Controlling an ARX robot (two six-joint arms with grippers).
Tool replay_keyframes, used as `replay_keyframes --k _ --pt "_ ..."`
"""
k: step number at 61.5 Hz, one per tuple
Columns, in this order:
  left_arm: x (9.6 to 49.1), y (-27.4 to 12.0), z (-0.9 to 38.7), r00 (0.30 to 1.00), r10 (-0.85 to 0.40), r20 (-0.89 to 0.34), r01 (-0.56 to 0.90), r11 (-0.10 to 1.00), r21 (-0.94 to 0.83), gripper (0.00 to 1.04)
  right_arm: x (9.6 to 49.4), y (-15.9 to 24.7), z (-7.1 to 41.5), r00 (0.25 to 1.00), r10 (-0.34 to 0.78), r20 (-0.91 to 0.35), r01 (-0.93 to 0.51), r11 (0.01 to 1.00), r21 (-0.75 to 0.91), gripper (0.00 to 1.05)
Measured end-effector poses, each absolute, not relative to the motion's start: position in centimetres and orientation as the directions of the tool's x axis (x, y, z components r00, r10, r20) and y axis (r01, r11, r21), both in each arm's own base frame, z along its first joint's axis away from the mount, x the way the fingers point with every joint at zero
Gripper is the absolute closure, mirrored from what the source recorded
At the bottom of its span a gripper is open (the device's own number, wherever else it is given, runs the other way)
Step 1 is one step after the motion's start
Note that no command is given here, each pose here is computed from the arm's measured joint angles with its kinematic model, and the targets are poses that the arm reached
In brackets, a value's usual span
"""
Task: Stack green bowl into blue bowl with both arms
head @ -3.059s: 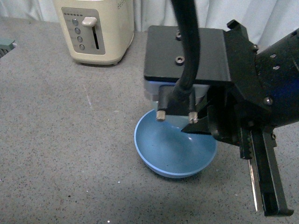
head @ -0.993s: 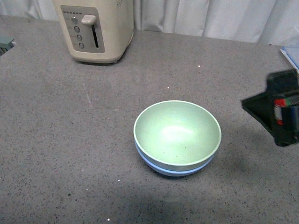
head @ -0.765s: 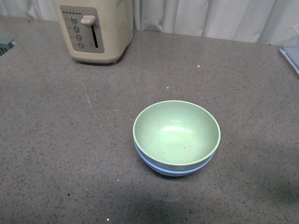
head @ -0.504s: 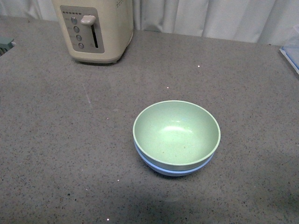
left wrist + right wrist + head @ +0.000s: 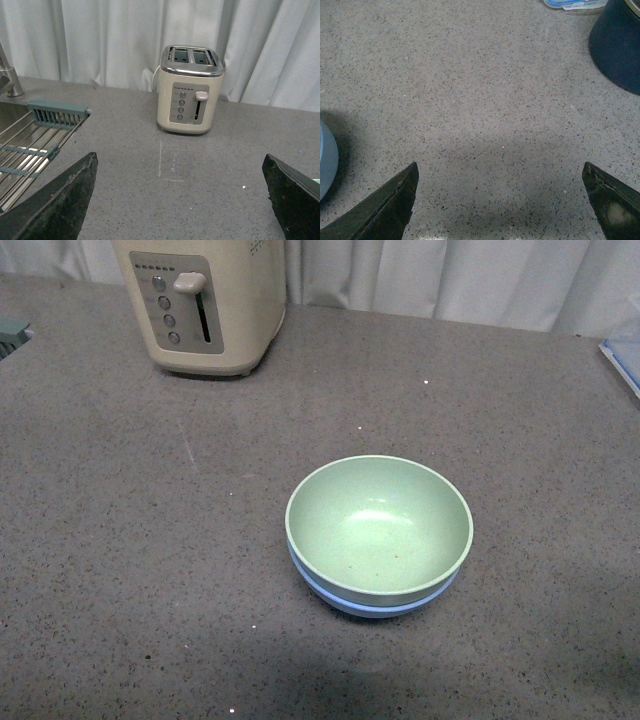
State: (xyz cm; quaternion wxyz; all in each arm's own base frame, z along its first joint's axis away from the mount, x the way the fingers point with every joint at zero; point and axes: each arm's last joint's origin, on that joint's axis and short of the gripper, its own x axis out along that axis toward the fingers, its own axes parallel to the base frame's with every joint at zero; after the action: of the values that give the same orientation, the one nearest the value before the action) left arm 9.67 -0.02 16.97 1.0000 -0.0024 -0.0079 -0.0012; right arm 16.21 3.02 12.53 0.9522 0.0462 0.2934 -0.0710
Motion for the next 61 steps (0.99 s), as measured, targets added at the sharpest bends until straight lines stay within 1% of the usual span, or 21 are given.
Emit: replay_keyframes --k 24,26,29,31,32,34,36,37,38,40,42,45,46,47,49,53,54,57,61 --pt "9.7 0.0 17.0 1.000 -0.002 0.016 0.002 1.000 -0.005 0.06 16.2 3.0 12.5 0.818 -0.108 -0.565 0.162 0.986 0.046 0.09" --pt "9.7 0.0 17.0 1.000 -0.002 0.016 0.002 1.000 -0.005 0.06 16.3 3.0 12.2 0.828 -0.095 -0.553 0.146 0.988 0.048 0.10" --pt "9.7 0.0 17.0 1.000 -0.002 0.016 0.002 1.000 -0.005 0.06 16.3 3.0 11.7 0.848 -0.069 -0.525 0.115 0.992 0.055 0.18" --pt "9.7 0.0 17.0 1.000 -0.003 0.016 0.003 1.000 -0.005 0.06 16.2 2.8 11.0 0.874 -0.042 -0.483 0.079 0.995 0.057 0.23" --pt "9.7 0.0 17.0 1.000 -0.003 0.016 0.003 1.000 -0.004 0.06 15.9 2.7 10.7 0.896 -0.021 -0.443 0.051 0.997 0.056 0.26" --pt "9.7 0.0 17.0 1.000 -0.002 0.016 0.002 1.000 -0.004 0.06 15.6 2.6 10.5 0.917 -0.009 -0.399 0.029 0.999 0.043 0.30" --pt "9.7 0.0 17.0 1.000 0.000 0.017 0.000 1.000 -0.004 0.06 15.9 2.5 11.1 0.954 0.002 -0.298 0.007 1.000 0.028 0.37" --pt "9.7 0.0 17.0 1.000 -0.002 0.015 0.002 1.000 -0.004 0.06 16.1 2.4 12.0 0.976 0.006 -0.216 0.002 0.999 0.037 0.41" --pt "9.7 0.0 17.0 1.000 -0.003 0.017 0.003 1.000 -0.005 0.06 16.1 2.3 13.4 0.996 0.008 -0.093 -0.005 0.999 0.037 0.46" --pt "9.7 0.0 17.0 1.000 -0.002 0.014 0.002 1.000 -0.004 0.06 15.8 2.0 14.8 1.000 0.006 0.010 -0.006 0.999 0.034 0.55" --pt "9.7 0.0 17.0 1.000 0.000 0.015 0.000 1.000 -0.004 0.06 15.6 1.8 15.2 1.000 0.002 0.025 -0.003 1.000 0.029 0.62" --pt "9.7 0.0 17.0 1.000 -0.001 0.018 0.001 1.000 -0.004 0.06 15.0 1.5 15.7 0.999 0.005 0.034 -0.005 1.000 0.016 0.76" --pt "9.7 0.0 17.0 1.000 -0.002 0.018 0.002 1.000 -0.004 0.06 15.0 1.5 15.8 0.999 0.005 0.034 -0.006 1.000 0.015 0.78" --pt "9.7 0.0 17.0 1.000 -0.002 0.017 0.002 1.000 -0.004 0.06 14.8 1.4 15.9 0.999 0.004 0.034 -0.004 1.000 0.013 0.83" --pt "9.7 0.0 17.0 1.000 -0.001 0.017 0.001 1.000 -0.004 0.06 14.5 1.2 16.0 1.000 0.010 0.028 -0.010 1.000 0.010 0.90" --pt "9.7 0.0 17.0 1.000 -0.001 0.017 0.001 1.000 -0.004 0.06 14.1 0.5 16.2 0.999 0.025 0.025 -0.025 1.000 0.004 1.03" --pt "9.7 0.0 17.0 1.000 -0.001 0.017 0.001 1.000 -0.004 0.06 14.0 0.4 16.3 0.999 0.020 0.025 -0.020 1.000 0.004 1.04" --pt "9.7 0.0 17.0 1.000 -0.001 0.018 0.001 1.000 -0.004 0.06 13.5 0.1 16.5 1.000 -0.002 0.031 0.002 1.000 0.002 1.04" --pt "9.7 0.0 17.0 1.000 -0.002 0.017 0.002 1.000 -0.004 0.06 13.0 0.0 16.8 0.999 0.001 0.035 -0.001 1.000 0.001 1.04"
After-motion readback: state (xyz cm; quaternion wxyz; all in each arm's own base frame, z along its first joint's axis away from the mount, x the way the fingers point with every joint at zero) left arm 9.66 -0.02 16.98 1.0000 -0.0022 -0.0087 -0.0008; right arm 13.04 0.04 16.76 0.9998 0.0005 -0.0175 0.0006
